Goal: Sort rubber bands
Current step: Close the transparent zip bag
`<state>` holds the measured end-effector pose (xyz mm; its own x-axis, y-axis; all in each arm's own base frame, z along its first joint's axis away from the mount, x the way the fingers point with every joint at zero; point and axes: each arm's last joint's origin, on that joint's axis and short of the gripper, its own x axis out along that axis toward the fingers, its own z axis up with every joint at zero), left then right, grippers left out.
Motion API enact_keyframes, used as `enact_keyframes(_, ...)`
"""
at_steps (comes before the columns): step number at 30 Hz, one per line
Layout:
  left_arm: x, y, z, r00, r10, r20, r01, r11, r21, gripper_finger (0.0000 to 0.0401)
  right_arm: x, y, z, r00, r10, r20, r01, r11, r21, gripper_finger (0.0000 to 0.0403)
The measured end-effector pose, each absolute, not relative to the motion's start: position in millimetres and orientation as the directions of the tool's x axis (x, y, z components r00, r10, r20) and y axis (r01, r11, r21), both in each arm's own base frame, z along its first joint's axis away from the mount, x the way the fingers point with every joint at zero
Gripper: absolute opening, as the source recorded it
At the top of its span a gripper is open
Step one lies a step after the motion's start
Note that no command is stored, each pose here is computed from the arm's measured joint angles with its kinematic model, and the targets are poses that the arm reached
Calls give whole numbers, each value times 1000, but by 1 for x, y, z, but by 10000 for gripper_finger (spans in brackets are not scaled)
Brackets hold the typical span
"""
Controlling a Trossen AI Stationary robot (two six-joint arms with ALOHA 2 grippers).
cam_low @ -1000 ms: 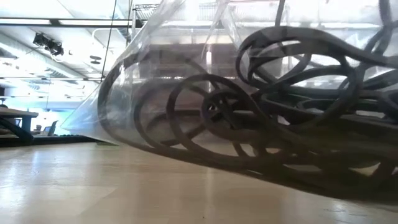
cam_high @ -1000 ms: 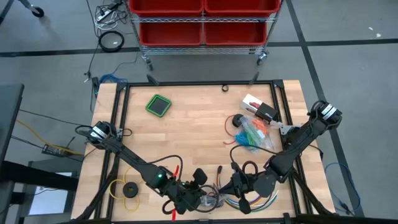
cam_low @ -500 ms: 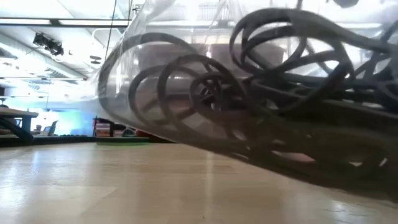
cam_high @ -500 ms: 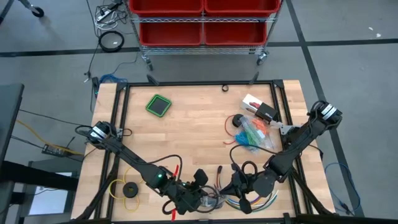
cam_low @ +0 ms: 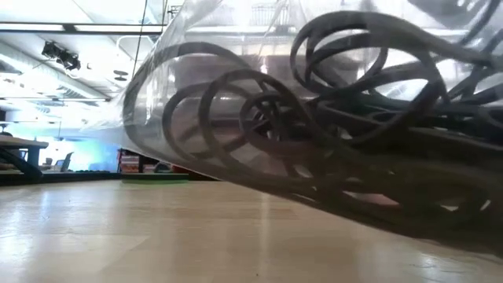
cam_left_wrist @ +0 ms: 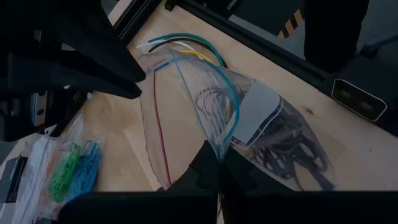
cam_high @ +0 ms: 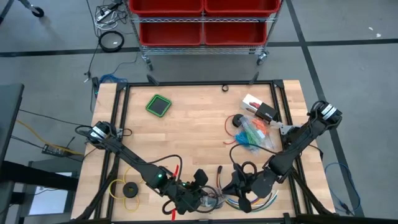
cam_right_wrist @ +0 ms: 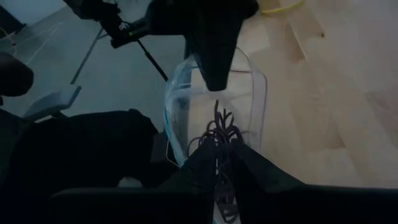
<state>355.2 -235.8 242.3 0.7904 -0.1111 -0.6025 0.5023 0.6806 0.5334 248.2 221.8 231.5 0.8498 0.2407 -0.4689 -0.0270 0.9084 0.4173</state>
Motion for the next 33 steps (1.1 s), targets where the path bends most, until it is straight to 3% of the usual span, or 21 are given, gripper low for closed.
enact_keyframes(11, 353, -232, 242, 784, -56, -618, 487, 672, 557, 1, 238, 234, 233, 844, 288, -452, -94, 910, 403, 45)
enact_keyframes(20, 349, -221, 241, 769, 97, -632, 436, 643, 629, 1, 234, 235, 236, 841, 297, -452, -104, 909, 403, 43)
enact_keyframes(33, 345, -217, 236, 727, 139, -672, 451, 641, 620, 1, 228, 227, 223, 793, 202, -575, 44, 923, 383, 38)
